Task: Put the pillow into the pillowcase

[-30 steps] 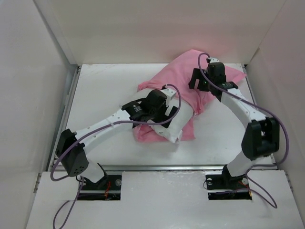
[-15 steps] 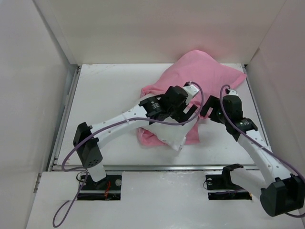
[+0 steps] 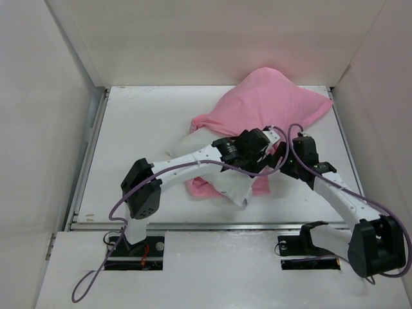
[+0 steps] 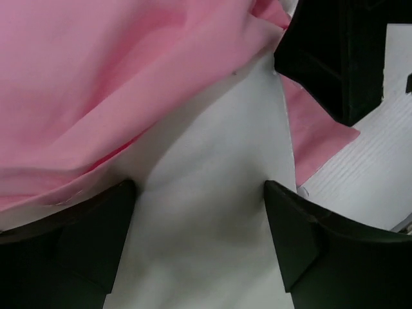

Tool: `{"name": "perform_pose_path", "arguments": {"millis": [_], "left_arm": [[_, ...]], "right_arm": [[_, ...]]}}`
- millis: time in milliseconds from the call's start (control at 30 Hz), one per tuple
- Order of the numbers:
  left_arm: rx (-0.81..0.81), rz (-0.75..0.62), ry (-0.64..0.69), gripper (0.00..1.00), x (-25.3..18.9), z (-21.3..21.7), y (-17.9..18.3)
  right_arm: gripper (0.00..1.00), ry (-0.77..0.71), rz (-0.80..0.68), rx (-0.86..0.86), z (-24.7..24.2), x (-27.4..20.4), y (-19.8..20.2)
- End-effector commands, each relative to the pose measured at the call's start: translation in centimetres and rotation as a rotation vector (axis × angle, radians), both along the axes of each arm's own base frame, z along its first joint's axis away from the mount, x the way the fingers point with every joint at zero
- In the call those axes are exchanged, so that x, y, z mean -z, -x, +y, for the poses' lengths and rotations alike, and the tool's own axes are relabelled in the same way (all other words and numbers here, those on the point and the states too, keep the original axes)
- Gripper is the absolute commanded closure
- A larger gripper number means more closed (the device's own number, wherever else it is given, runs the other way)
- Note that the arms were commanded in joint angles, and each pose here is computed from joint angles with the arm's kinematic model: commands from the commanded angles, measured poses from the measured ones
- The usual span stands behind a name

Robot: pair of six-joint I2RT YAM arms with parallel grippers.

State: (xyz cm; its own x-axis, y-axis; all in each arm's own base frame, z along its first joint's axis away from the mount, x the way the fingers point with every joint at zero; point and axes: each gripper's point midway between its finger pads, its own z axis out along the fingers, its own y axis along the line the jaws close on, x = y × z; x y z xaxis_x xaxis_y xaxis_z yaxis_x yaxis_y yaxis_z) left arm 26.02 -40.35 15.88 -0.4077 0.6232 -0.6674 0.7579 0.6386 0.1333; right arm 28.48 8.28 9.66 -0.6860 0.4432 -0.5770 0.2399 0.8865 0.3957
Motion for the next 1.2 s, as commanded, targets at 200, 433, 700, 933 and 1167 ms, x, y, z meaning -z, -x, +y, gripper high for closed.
{"name": "perform_pose_path", "arguments": {"millis": [200, 433, 700, 933, 1167], "left_arm": [[-0.123, -0.002, -0.017, 0.63, 1.7, 0.6, -2.7], [-0.172, -0.013, 0.026, 0.84, 1.9, 0.7, -5.1], [-0.292, -0.005, 0.182, 1.0, 3.1, -1.4, -11.2], [-0.325, 0.026, 0.462, 1.0, 0.6, -5.6, -13.5], [-0.386, 0.033, 0.499, 1.0, 0.7, -4.9, -13.4]], "right_arm": [[0.25, -0.02, -0.113, -0.027, 1.3, -0.1, -5.5], [0.7, 0.011, -0.125, -0.009, 1.1, -0.6, -7.8], [1.0, -0.022, -0.068, -0.233, 3.5, -3.1, -2.0], [1.0, -0.045, -0.091, -0.724, 11.1, -5.4, 2.5], [1.0, -0.068, 0.068, -0.843, 14.0, -0.9, 2.4]]}}
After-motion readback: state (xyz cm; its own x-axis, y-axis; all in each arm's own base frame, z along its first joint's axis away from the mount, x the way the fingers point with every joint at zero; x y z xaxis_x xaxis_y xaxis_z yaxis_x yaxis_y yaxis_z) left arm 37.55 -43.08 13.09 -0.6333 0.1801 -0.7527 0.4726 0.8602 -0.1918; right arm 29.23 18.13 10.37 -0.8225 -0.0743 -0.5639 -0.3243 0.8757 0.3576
